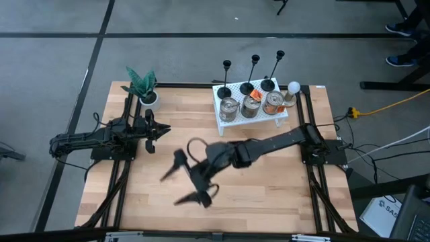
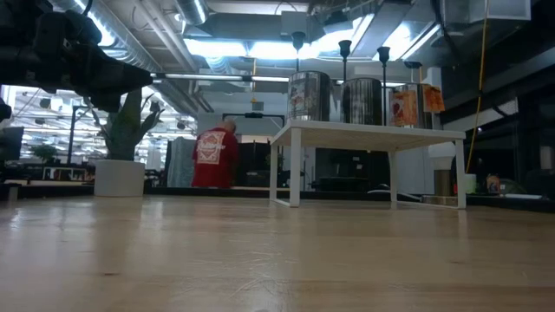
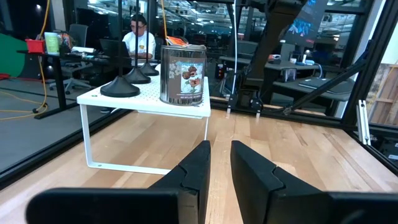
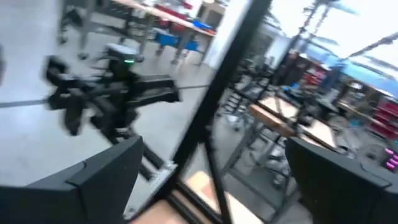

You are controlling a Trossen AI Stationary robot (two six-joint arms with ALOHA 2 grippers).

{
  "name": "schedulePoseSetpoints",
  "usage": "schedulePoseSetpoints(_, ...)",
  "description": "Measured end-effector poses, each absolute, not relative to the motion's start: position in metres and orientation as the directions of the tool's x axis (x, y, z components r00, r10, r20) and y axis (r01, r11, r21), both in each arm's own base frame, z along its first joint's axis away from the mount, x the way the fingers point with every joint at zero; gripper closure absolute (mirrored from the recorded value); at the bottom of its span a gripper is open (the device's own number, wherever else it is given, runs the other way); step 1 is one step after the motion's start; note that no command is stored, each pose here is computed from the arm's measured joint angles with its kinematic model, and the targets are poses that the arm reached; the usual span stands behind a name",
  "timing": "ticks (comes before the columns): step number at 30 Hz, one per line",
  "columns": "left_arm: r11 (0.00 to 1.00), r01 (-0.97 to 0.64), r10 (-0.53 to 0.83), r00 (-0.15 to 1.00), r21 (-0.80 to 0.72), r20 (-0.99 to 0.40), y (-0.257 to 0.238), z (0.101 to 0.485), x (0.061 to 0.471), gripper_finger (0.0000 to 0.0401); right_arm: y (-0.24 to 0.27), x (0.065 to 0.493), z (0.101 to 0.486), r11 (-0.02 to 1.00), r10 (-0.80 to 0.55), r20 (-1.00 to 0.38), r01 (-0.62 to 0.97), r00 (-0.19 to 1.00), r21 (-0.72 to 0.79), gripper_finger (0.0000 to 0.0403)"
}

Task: Pick & Place candle stick holders
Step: Return to Home Position

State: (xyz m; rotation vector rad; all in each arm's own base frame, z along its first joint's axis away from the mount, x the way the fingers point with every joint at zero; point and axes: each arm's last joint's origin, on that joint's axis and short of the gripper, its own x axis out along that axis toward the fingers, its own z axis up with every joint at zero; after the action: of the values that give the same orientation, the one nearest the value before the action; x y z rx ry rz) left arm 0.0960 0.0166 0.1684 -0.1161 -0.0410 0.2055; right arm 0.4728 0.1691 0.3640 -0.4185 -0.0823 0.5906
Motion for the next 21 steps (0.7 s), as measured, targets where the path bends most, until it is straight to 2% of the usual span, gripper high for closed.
schedulePoseSetpoints(6,0.972,-0.201,0.206,0.978,-0.119,0.028,0.017,0.168,0.096,0.0342,0.153,0.482,0.345,0.849,0.475,0.029,-0.449,0.879,-0.279,0.0007)
schedulePoseSetpoints(9,0.972,-0.201,0.206,0.978,-0.119,0.028,0.017,0.168,0.096,0.0342,0.151,0.482,0.320,0.897,0.420,0.091,-0.397,0.903,-0.194,0.0007)
schedulePoseSetpoints(12,0.972,-0.201,0.206,0.978,-0.119,0.028,0.017,0.168,0.096,0.0342,0.142,0.478,0.286,0.909,0.397,0.072,-0.381,0.915,-0.172,0.0007)
schedulePoseSetpoints(16,0.972,-0.201,0.206,0.978,-0.119,0.028,0.017,0.168,0.096,0.0342,0.121,0.459,0.266,0.927,0.358,0.056,-0.348,0.932,-0.140,0.0007)
schedulePoseSetpoints(21,0.972,-0.201,0.206,0.978,-0.119,0.028,0.017,0.168,0.096,0.0342,0.096,0.414,0.245,0.971,0.219,0.041,-0.213,0.975,-0.112,0.0007)
